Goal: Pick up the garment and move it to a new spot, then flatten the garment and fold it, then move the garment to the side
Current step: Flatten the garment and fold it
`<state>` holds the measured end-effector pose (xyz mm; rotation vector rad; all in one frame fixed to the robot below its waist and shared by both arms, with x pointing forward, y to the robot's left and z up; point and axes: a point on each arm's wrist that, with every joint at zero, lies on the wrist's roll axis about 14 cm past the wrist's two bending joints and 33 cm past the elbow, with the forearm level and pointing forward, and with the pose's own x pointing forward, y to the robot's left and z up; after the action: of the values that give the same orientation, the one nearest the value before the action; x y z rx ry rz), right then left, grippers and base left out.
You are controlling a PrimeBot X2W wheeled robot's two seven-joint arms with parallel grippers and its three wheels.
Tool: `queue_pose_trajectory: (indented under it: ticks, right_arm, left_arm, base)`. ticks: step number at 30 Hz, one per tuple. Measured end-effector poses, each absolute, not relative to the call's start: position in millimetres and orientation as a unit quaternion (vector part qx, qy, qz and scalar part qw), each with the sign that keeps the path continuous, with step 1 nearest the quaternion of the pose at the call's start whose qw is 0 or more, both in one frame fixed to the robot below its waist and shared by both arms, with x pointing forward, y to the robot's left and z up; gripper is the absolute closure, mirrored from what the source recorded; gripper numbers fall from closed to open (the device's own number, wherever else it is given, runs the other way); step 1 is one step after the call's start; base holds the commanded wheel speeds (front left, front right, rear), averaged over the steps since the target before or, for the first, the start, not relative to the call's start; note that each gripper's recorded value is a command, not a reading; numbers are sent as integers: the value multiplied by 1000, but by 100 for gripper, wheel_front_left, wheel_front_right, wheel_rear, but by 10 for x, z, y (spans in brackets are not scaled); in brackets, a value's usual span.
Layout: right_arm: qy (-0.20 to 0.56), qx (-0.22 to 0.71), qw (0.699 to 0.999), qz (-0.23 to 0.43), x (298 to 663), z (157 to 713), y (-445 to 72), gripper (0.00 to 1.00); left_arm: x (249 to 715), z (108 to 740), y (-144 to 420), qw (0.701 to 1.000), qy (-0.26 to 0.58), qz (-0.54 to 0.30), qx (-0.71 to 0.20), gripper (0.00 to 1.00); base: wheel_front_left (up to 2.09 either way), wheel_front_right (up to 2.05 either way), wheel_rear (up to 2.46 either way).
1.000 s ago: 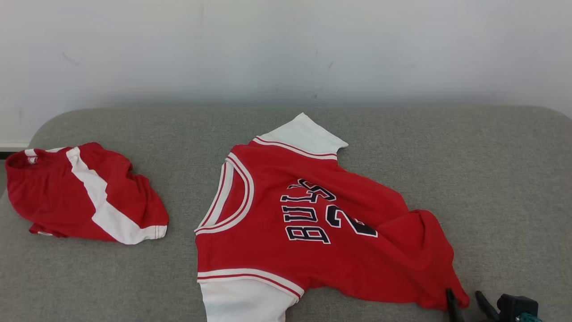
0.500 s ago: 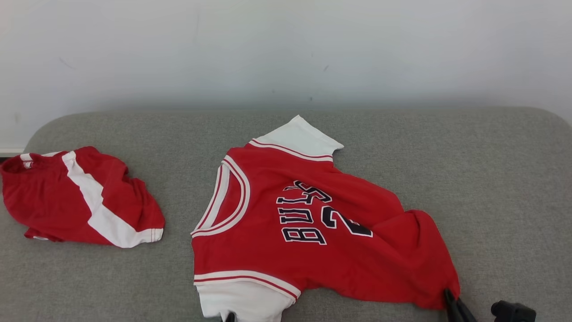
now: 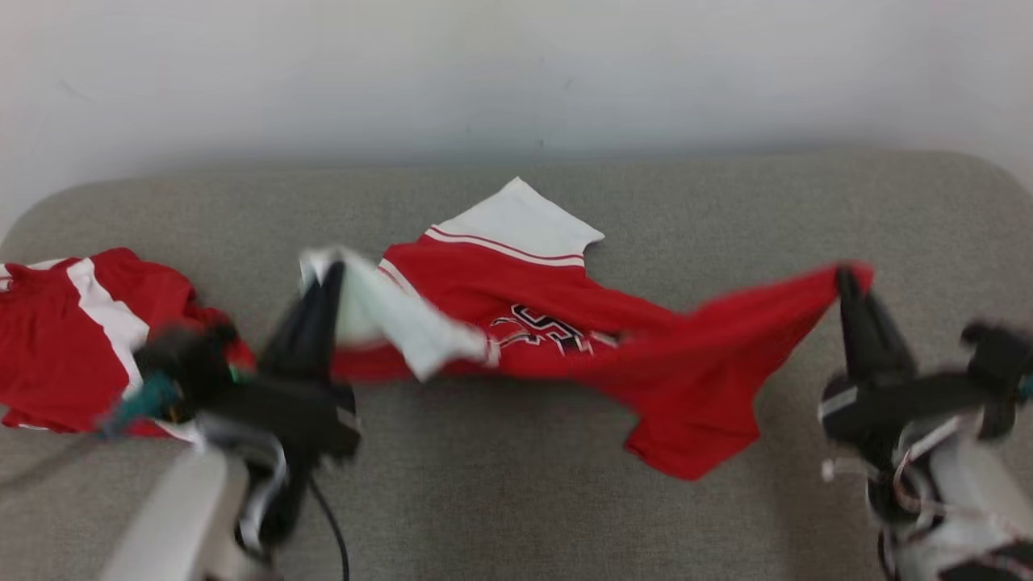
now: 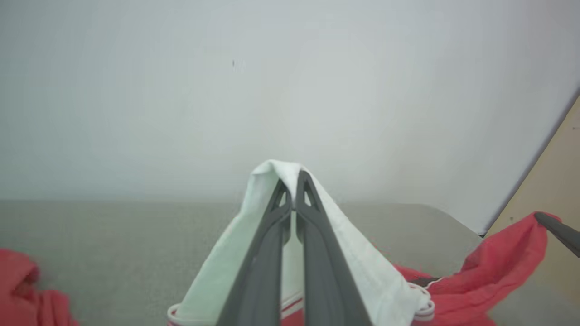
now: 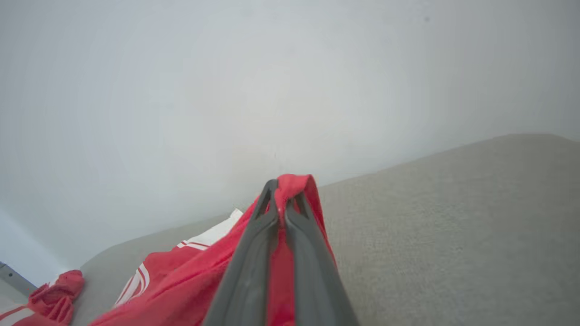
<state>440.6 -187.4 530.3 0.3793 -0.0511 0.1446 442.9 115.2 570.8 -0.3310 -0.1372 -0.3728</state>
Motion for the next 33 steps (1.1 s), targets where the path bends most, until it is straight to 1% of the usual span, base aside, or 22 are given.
queue_pose_trajectory:
  ticks: [2,5,8,12,13,16,20,24,29,33]
  right_arm:
    - [-55,201,975,79,4647,5611,-1875,100]
    - [-101,213,968,85,5026,6098,-1917,100]
    - [-125,214,964,99,5409,6503,-1880,100]
    - [-166,208,959,96,5874,7048,-1974,100]
    - [-184,197,958,99,6078,7310,-1975,100]
    - [-202,187,957,93,6357,7580,-2015,100]
    - [-205,163,962,74,6686,7716,-2084,100]
    - [-209,136,967,56,6926,7772,-2119,100]
    - [-200,113,972,44,7125,7673,-2120,100]
    - [-184,91,978,27,7271,7477,-2181,100]
  left_arm:
    - [4668,6067,1110,962,-97,-205,-153,100]
    - [5021,6514,1053,958,-121,-235,-109,100]
    - [5385,7011,1091,954,-159,-240,-83,100]
    - [5820,7579,1059,947,-202,-243,-62,100]
    - [6011,7847,1055,942,-225,-241,-63,100]
    - [6289,8106,1095,939,-250,-228,-55,100]
    - [6599,8255,1056,939,-265,-218,-35,100]
    - [6835,8365,1016,938,-275,-210,-25,100]
    - [7024,8363,954,938,-279,-205,-9,100]
    - [7194,8258,950,940,-276,-198,-22,100]
  base:
    - [0,0,0]
    - [0,0,0]
    - [0,0,0]
    - [0,0,0]
    - [0,0,0]
    - [0,0,0]
    - [0,0,0]
    - [0,0,0]
    - [0,0,0]
    - [0,0,0]
